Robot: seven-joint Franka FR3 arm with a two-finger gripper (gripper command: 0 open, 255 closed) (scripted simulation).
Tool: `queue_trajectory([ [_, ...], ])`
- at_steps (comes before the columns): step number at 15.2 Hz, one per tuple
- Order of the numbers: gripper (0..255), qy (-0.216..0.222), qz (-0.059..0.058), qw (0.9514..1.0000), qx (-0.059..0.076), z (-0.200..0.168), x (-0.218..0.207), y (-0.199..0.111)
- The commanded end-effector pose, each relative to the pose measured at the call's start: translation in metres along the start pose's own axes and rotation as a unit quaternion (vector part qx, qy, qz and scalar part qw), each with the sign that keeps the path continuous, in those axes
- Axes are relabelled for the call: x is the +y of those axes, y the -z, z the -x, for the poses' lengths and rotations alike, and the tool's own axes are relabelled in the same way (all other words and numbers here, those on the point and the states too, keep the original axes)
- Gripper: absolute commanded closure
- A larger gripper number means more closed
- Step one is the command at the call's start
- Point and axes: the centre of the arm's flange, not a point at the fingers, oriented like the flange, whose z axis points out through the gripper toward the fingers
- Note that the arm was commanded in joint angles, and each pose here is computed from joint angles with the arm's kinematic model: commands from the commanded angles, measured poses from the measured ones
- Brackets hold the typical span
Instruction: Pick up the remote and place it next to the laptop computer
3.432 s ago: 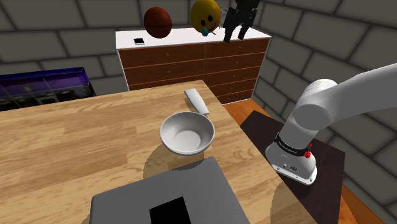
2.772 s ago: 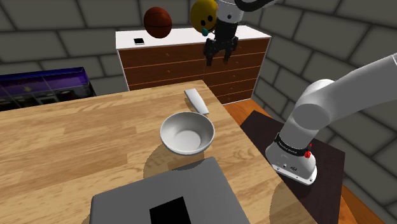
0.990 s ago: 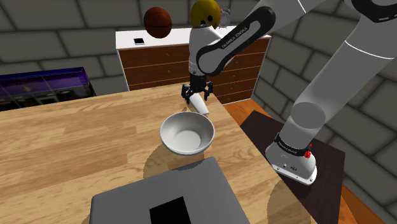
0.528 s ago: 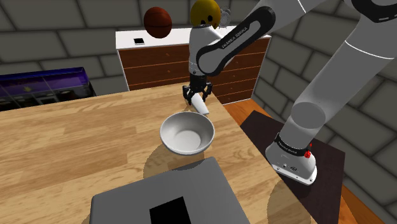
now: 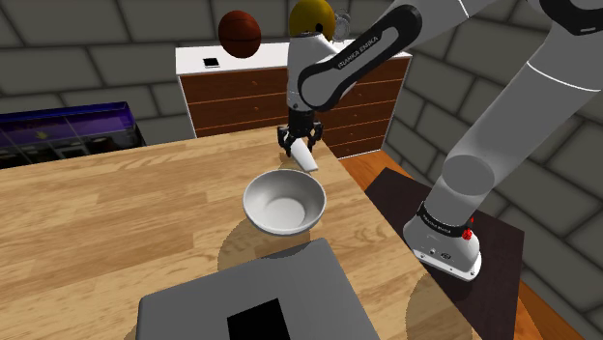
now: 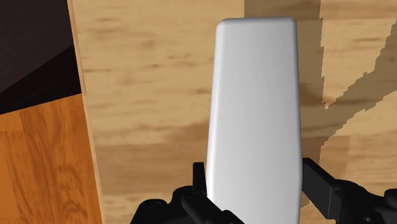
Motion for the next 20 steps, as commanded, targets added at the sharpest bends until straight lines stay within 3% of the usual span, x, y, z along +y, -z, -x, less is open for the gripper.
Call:
queue_trajectory([
  [1,255,0.0,0.0,1.0,0.0,0.0,0.0,0.01],
  [18,255,0.0,0.0,1.0,0.0,0.0,-0.001,0.099],
  [20,255,0.0,0.0,1.0,0.0,0.026,-0.001,0.1],
])
